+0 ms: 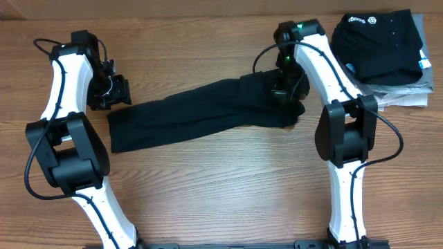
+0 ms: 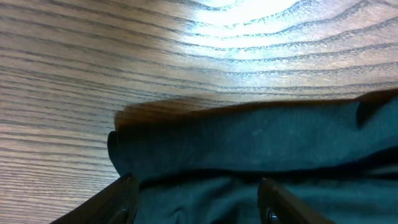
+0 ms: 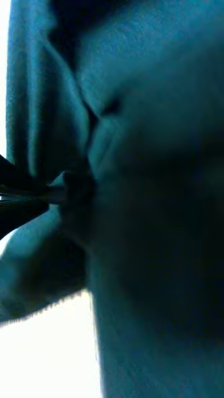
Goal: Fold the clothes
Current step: 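Fold the shirt's right half toward the left gripper with the right gripper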
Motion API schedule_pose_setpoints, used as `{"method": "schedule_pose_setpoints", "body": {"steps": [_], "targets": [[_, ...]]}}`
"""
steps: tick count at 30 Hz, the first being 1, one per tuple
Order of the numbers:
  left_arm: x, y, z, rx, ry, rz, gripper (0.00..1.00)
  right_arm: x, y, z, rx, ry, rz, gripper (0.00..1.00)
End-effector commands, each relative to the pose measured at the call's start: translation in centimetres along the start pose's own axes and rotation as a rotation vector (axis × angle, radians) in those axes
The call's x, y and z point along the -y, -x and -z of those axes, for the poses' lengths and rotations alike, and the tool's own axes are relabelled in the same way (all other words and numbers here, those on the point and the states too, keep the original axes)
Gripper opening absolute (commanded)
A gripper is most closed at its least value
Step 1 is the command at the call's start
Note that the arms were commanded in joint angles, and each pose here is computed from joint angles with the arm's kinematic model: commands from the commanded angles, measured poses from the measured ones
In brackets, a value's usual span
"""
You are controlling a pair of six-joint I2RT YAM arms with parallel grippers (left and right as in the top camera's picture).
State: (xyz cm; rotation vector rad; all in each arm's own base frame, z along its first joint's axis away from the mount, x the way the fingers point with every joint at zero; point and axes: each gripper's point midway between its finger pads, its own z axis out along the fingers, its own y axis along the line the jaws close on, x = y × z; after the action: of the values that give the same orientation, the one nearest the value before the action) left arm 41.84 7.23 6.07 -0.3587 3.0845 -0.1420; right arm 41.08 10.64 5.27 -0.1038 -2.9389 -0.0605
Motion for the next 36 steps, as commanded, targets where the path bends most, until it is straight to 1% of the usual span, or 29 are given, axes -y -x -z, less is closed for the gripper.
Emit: {"method": "schedule_pose_setpoints", "body": {"steps": [1, 2, 3, 4, 5, 6, 7, 9, 10, 11, 12, 14, 15, 16, 18, 19, 21, 23, 25, 27, 31, 35, 36], "targets": [[0.2, -0.7, 0.2, -0.019, -0.008, 0.000, 0.64, 2.8, 1.5, 0.7, 0.054, -0.016, -0.049, 0.10], [0.2, -0.8, 0.2, -0.023, -0.009, 0.000, 0.64, 3.0, 1.6, 1.0, 0.061, -0.013, -0.038, 0.17], [0.2, -0.9, 0.2, -0.027, -0.012, 0.000, 0.61, 3.1, 1.8, 1.3, 0.068, -0.011, -0.027, 0.24], [0.4, -1.0, 0.2, -0.034, -0.022, 0.000, 0.57, 3.1, 1.9, 2.0, 0.077, -0.002, -0.005, 0.32], [0.7, -1.2, 0.2, -0.042, -0.041, -0.011, 0.54, 2.9, 1.9, 2.6, 0.085, 0.011, 0.010, 0.38], [2.0, -1.8, 0.5, -0.057, -0.120, -0.062, 0.46, 2.5, 1.9, 3.9, 0.104, 0.031, 0.038, 0.56], [2.7, -2.0, 0.8, -0.061, -0.160, -0.077, 0.45, 2.4, 1.9, 4.8, 0.118, 0.037, 0.050, 0.67], [3.8, -2.8, 1.5, -0.082, -0.226, -0.095, 0.48, 2.0, 2.1, 7.2, 0.167, 0.048, 0.059, 0.79], [4.0, -3.5, 1.8, -0.104, -0.240, -0.095, 0.50, 1.8, 2.1, 8.0, 0.184, 0.051, 0.062, 0.83], [4.0, -4.7, 2.1, -0.151, -0.245, -0.100, 0.52, 1.5, 2.5, 9.2, 0.227, 0.071, 0.067, 0.90], [4.0, -5.1, 2.1, -0.168, -0.243, -0.103, 0.54, 1.3, 2.6, 9.6, 0.237, 0.081, 0.070, 0.91], [3.7, -6.0, 2.2, -0.205, -0.229, -0.103, 0.73, 0.6, 2.6, 10.0, 0.244, 0.114, 0.101, 0.94], [3.1, -6.1, 2.1, -0.215, -0.197, -0.076, 0.84, 0.5, 2.5, 10.0, 0.242, 0.124, 0.102, 0.94], [2.7, -6.0, 2.1, -0.210, -0.180, -0.050, 0.88, 0.5, 2.6, 9.9, 0.243, 0.123, 0.102, 0.94], [1.8, -5.1, 1.9, -0.179, -0.158, 0.009, 0.98, 0.4, 2.5, 9.9, 0.244, 0.122, 0.124, 0.94], [1.7, -5.0, 1.9, -0.175, -0.158, 0.015, 1.00, 0.4, 2.5, 9.9, 0.243, 0.121, 0.123, 0.94], [1.2, -4.7, 1.9, -0.163, -0.157, 0.026, 1.00, 0.3, 2.5, 9.9, 0.242, 0.123, 0.123, 0.94], [-0.2, -4.8, 1.4, -0.165, -0.093, 0.061, 1.00, 0.3, 2.5, 9.9, 0.243, 0.125, 0.124, 0.94], [-2.3, -5.0, 0.7, -0.167, 0.008, 0.109, 1.00, 0.3, 2.5, 9.9, 0.243, 0.125, 0.124, 0.95], [-3.7, -5.1, -0.2, -0.162, 0.050, 0.149, 1.00, 0.3, 2.6, 10.0, 0.246, 0.125, 0.124, 0.95], [-5.0, -5.3, -2.6, -0.141, 0.016, 0.200, 1.00, 0.4, 3.0, 10.0, 0.264, 0.116, 0.125, 0.95], [-5.5, -5.8, -5.8, -0.113, 0.009, 0.195, 1.00, 0.3, 3.4, 10.2, 0.281, 0.120, 0.126, 0.97], [-4.7, -6.0, -7.3, -0.098, -0.041, 0.195, 1.00, 0.2, 3.6, 10.2, 0.290, 0.121, 0.127, 0.98]]}}
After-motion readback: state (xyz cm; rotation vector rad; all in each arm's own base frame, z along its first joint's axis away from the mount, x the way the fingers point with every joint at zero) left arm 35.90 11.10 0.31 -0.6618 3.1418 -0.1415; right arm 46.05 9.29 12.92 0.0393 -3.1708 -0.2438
